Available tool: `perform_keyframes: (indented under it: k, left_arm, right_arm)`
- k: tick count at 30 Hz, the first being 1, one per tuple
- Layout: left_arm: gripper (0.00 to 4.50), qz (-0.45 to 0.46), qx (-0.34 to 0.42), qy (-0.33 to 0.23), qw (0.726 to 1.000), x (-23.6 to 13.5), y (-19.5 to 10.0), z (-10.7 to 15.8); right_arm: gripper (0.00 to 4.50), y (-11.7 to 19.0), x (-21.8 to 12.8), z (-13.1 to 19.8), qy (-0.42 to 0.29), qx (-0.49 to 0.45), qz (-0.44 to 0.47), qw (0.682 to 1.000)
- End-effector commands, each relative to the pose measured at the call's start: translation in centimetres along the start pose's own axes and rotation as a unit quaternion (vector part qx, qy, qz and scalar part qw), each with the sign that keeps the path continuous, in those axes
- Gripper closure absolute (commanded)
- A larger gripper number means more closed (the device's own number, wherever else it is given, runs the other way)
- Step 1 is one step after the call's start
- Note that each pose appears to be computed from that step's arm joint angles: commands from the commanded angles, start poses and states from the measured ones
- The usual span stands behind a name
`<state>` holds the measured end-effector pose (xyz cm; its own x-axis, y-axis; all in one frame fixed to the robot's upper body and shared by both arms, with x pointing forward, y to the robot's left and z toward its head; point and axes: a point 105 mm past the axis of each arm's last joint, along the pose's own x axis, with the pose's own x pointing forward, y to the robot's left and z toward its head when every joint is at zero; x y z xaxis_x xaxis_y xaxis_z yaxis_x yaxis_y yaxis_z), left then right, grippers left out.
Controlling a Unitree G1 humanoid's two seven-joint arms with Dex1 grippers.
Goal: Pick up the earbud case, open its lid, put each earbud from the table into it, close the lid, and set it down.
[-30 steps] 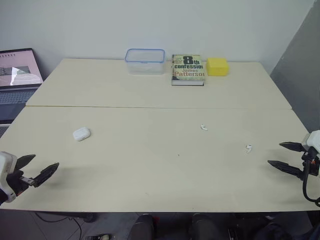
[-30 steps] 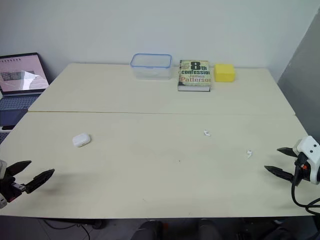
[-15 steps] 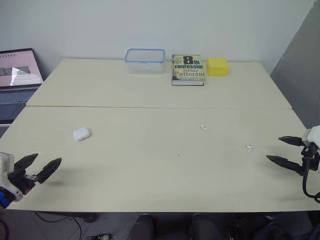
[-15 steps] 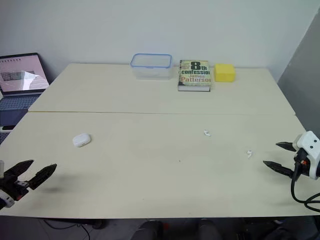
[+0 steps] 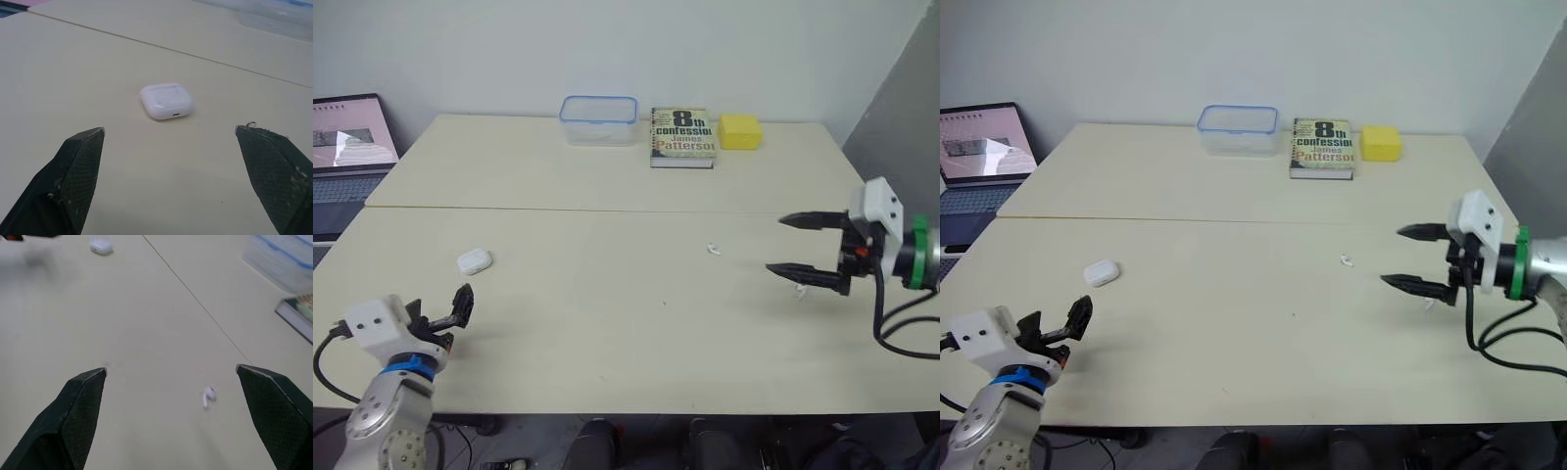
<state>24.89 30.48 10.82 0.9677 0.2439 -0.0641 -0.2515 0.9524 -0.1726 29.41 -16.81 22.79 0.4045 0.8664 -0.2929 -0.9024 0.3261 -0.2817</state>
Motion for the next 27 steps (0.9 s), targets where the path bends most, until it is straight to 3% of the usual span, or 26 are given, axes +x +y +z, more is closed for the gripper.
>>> perform_keyframes:
  k: [1,9,19,27]
  left_arm:
    - [0.0,0.011,0.008,-0.024,1.0,0.5,-1.2,1.1]
    - [0.0,0.072,-0.035,-0.048,0.996,4.0,-2.6,1.7]
    - [0.0,0.123,-0.034,0.02,0.992,7.1,-1.8,-0.6]
    - [0.0,0.131,-0.009,0.055,0.99,9.1,-1.1,-0.9]
  right_arm:
    - [0.04,0.2,1.7,0.9,0.0,-0.017,0.043,0.999]
    - [0.04,1.2,4.0,1.5,-0.01,-0.039,0.097,0.994]
    - [0.04,1.0,4.3,2.1,-0.018,-0.046,0.094,0.994]
    - [0.04,1.5,4.5,1.9,-0.019,-0.043,0.097,0.994]
